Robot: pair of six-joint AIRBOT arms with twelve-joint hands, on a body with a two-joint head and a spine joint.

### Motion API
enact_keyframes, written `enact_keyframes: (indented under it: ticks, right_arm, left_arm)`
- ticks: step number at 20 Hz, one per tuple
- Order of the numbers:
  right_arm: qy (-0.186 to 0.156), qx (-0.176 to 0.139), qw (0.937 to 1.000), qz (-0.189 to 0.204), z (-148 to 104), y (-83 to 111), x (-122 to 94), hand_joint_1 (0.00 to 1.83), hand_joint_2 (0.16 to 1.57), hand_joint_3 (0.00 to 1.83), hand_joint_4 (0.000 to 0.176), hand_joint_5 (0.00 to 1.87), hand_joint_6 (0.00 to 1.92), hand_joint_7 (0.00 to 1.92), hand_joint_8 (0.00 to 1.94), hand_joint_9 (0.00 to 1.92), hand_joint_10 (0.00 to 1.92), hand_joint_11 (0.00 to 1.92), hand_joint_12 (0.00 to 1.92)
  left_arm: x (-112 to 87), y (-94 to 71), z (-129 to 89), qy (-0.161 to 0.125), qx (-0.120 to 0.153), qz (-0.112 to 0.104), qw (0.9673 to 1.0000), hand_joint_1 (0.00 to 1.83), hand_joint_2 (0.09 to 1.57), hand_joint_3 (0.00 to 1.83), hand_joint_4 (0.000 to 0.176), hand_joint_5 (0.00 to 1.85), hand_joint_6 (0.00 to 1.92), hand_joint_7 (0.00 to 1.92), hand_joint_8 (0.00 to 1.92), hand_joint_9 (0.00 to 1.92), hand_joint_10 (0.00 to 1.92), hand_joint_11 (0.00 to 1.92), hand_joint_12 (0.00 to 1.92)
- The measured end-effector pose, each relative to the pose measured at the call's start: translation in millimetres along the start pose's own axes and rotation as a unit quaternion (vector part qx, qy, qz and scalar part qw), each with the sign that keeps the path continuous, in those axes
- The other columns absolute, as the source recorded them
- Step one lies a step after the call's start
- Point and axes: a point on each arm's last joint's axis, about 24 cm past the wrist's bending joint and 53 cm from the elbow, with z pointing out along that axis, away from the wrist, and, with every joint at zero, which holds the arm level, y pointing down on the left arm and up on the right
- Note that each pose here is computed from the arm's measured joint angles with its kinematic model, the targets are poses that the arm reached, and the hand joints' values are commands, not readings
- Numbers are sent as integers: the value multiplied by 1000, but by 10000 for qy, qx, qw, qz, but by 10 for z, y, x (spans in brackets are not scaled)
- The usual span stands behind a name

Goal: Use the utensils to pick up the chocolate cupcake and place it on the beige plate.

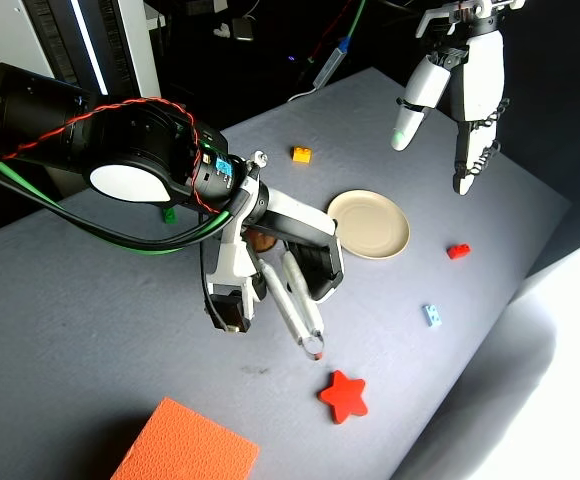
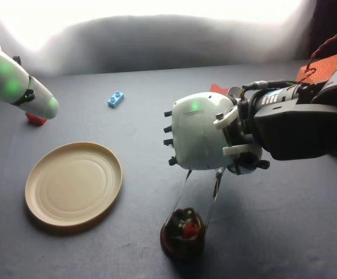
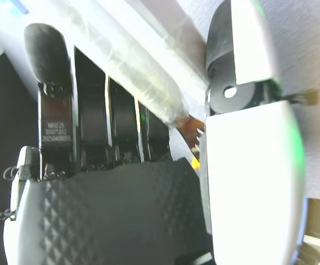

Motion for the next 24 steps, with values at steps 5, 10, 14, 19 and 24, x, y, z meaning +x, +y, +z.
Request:
enact_keyframes:
  ticks: [5, 10, 14, 19, 24]
  right_arm:
    - [1, 7, 10000, -10, -10, -6, 3, 1355, 1201, 2, 0, 790, 1051, 756, 1384, 788, 1525, 859, 1499]
    - [-43, 36, 10000, -15, -42, -25, -32, 1351, 1214, 0, 0, 786, 1031, 730, 1438, 763, 1561, 840, 1516]
    - [-76, 33, 9999, 115, -98, -24, -78, 1357, 1196, 0, 0, 797, 1016, 774, 1382, 798, 1495, 845, 1482]
    - [-200, 76, 9989, 423, -135, -58, -182, 1358, 1197, 2, 0, 778, 1001, 795, 1390, 788, 1495, 857, 1463]
    - [-193, 64, 9975, 680, -154, -76, -223, 1357, 1196, 0, 0, 794, 1034, 793, 1369, 785, 1497, 818, 1486]
  left_arm:
    - [2, 7, 1, 4, -15, 3, 10000, 360, 1139, 0, 0, 57, 1, 75, 2, 115, 7, 0, 170]
    - [3, 9, 1, 5, -18, 3, 10000, 353, 1139, 0, 0, 48, 1, 88, 4, 121, 3, 0, 205]
    - [5, 15, 2, 8, -31, 3, 10000, 327, 1149, 1, 0, 51, 1, 97, 1, 154, 0, 0, 276]
    - [8, 11, 2, 11, -30, 9, 10000, 341, 1146, 0, 0, 55, 2, 91, 2, 134, 1, 0, 217]
    - [8, 11, 2, 11, -30, 7, 10000, 372, 1136, 0, 0, 59, 1, 94, 2, 150, 1, 0, 280]
